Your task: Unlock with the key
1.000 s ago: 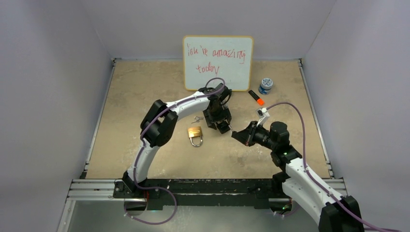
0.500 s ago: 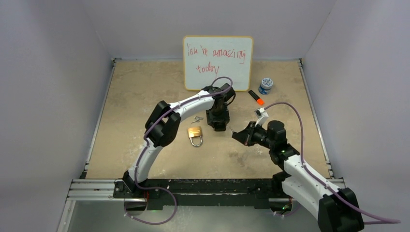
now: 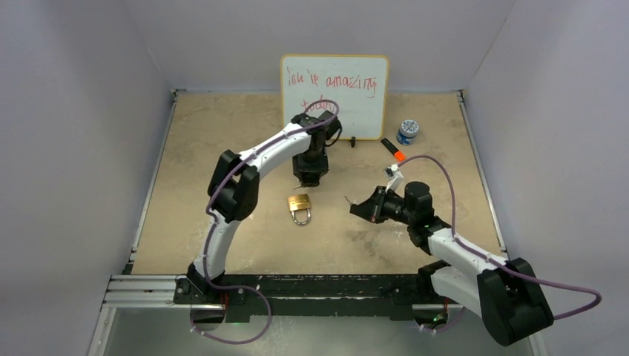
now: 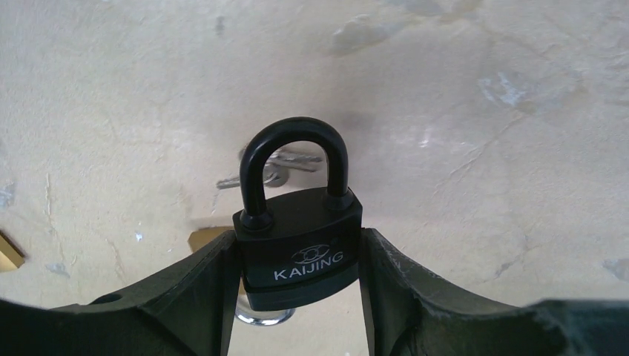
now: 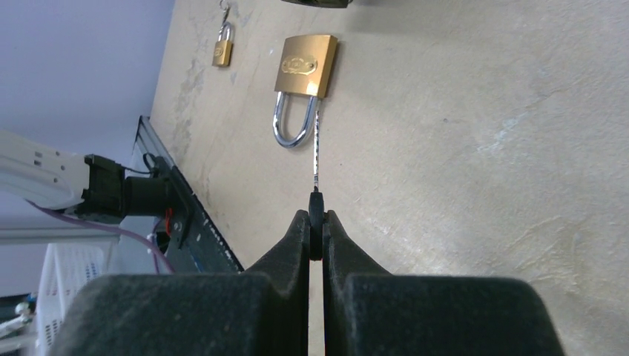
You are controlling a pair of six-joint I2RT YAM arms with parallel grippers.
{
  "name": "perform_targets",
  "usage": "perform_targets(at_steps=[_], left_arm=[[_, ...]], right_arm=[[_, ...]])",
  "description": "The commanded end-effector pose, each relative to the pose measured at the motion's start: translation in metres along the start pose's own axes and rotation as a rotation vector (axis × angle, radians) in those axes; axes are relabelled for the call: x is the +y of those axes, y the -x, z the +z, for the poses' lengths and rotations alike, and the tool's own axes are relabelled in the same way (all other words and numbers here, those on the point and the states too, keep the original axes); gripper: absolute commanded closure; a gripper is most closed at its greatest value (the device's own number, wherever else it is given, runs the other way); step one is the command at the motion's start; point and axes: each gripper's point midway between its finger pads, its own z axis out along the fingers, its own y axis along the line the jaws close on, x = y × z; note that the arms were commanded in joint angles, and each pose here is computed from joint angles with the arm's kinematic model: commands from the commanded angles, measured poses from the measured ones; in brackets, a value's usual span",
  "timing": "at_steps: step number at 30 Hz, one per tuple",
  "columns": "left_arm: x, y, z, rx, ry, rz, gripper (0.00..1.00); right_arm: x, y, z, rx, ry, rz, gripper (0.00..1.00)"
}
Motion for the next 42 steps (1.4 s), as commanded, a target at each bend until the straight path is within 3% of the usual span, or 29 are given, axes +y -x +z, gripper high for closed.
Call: perform_targets(at_steps=[1, 7, 17, 28, 42], left_arm=[[0.007, 0.014, -0.045, 0.053, -0.248, -0.153, 0.77], [0.000, 0.008, -0.080, 0.241, -0.581, -0.403, 0.78], [-0.009, -0.002, -0.105, 0.388, -0.758, -0.653, 0.78], [-0.010, -0.007, -0.106, 0.413, -0.789, -0.684, 0.79], [-0.008, -0.006, -0.106, 0.377, -0.800, -0.650, 0.79]], right_arm=[[0.025, 0.012, 0.004, 0.007, 0.107, -0.003, 1.00], [0.059, 0.027, 0.011, 0.081, 0.204, 0.106, 1.00], [0.092, 0.043, 0.036, 0.120, 0.270, 0.190, 1.00], [0.080, 0.033, 0.050, 0.192, 0.239, 0.195, 1.00], [0.071, 0.031, 0.055, 0.192, 0.203, 0.224, 1.00]])
